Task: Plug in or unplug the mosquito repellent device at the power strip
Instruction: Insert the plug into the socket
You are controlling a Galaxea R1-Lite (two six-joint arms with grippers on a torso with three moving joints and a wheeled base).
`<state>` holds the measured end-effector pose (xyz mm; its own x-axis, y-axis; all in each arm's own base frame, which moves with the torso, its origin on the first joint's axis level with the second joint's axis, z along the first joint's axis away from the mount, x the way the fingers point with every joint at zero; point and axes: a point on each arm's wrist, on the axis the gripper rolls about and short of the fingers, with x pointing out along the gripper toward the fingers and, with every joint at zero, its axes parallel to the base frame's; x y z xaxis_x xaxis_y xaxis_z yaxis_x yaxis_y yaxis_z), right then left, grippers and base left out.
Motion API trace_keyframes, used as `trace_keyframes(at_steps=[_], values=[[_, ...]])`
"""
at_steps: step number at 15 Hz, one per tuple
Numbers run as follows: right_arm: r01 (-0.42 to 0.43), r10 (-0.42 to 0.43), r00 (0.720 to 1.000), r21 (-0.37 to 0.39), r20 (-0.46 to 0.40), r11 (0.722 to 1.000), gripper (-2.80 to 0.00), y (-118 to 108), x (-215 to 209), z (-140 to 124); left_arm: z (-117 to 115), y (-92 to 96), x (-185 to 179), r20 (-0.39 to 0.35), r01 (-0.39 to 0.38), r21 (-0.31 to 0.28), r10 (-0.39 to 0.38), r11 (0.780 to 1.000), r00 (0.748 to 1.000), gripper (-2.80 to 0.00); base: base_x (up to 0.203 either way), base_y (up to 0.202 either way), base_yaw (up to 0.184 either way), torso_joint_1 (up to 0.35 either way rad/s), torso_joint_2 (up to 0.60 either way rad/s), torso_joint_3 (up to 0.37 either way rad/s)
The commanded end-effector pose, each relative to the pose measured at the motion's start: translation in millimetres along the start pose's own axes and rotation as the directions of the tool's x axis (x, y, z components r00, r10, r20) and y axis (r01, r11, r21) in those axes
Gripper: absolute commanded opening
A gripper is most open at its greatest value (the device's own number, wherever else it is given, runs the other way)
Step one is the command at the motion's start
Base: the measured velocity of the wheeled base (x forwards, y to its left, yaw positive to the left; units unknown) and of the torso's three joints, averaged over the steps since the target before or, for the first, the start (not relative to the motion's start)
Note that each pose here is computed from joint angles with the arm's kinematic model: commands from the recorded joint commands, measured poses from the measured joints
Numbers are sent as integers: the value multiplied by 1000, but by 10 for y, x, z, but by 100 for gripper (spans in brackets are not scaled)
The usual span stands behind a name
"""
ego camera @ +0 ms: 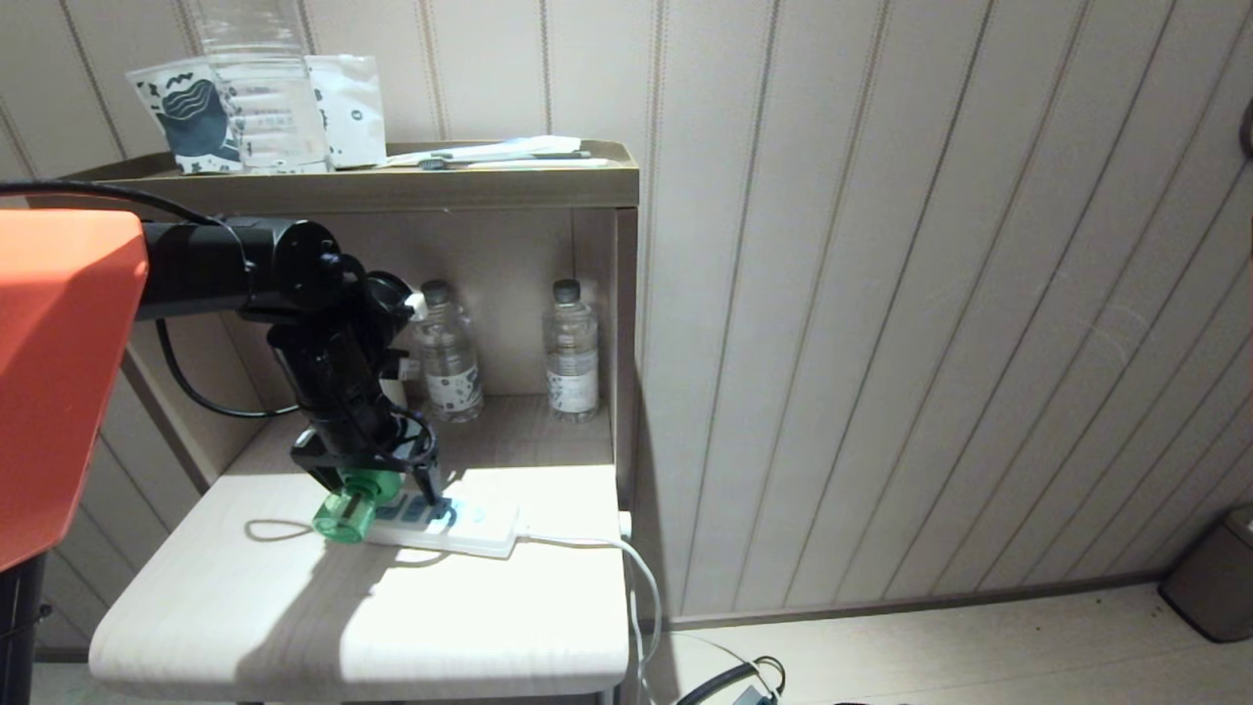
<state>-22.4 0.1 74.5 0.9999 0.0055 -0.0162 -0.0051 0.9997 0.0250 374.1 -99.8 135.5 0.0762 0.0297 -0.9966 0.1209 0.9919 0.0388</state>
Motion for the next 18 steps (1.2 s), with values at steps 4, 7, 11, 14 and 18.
trace_keyframes(at_steps=[4,7,11,14,18], values=[[-1,1,1000,0,-1,1000,-280,0,1,0,10,-6,84,-33,-5,7,5,1000,999,0,0,0,0,0,0,0],[-1,1,1000,1,-1,1000,-280,0,1,0,3,2,61,-29,-5,5,5,1000,1000,0,0,0,0,0,0,0],[-1,1,1000,0,-1,1000,-280,0,1,0,-24,12,-78,16,5,-1,-5,1000,1000,0,0,0,0,0,0,0],[-1,1,1000,0,-1,1000,-280,0,1,0,-54,20,-156,31,7,-1,-7,1000,999,0,0,0,0,0,0,0],[-1,1,1000,1,-1,1000,-280,0,1,0,-96,31,-248,47,7,-2,-7,1000,999,0,0,0,0,0,0,0]])
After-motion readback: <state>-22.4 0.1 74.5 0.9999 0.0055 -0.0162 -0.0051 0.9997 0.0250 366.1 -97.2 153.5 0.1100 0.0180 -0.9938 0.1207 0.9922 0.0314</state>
